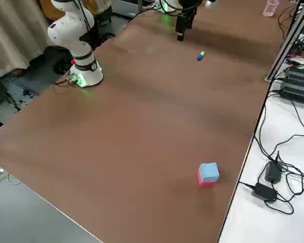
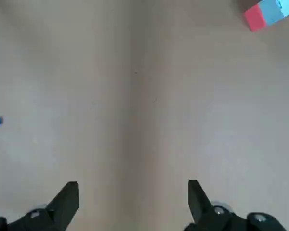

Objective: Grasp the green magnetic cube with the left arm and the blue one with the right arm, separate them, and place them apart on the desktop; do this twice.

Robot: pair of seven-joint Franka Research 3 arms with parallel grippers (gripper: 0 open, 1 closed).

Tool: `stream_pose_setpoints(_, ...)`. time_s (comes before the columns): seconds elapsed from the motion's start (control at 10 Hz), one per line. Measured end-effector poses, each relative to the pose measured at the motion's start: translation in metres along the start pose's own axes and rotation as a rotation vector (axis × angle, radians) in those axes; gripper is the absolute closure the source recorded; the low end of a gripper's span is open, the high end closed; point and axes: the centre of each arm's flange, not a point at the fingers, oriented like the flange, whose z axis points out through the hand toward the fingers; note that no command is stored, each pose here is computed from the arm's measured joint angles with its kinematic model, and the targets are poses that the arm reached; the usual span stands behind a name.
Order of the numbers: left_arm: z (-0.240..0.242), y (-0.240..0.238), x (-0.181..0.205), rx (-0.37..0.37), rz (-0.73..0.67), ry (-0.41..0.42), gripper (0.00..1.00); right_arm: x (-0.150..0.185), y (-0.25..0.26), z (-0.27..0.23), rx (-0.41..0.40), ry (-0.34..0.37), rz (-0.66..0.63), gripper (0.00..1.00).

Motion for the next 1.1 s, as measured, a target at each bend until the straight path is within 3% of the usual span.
stream_pose_setpoints(0.4,0.001,0.005,0.006,-0.004,-0.005,0.031,0.00,0.000,0.000,-0.004,0.000,0.010,0.007,0.00)
stream_pose_setpoints(0.5,0.010,0.016,0.012,-0.008,-0.047,0.034,0.00,0.001,0.000,-0.008,0.000,0.020,0.023,0.00)
stream_pose_setpoints(0.7,0.046,0.071,0.026,-0.012,-0.262,-0.002,0.00,0.001,-0.006,-0.012,0.002,0.027,0.080,0.00)
stream_pose_setpoints(0.9,0.086,0.132,0.038,-0.019,-0.426,-0.013,0.00,0.002,-0.026,-0.013,0.009,0.045,0.232,0.02)
stream_pose_setpoints(1.1,0.131,0.189,0.036,0.009,-0.485,-0.069,0.00,0.012,-0.057,-0.009,0.036,0.093,0.452,0.03)
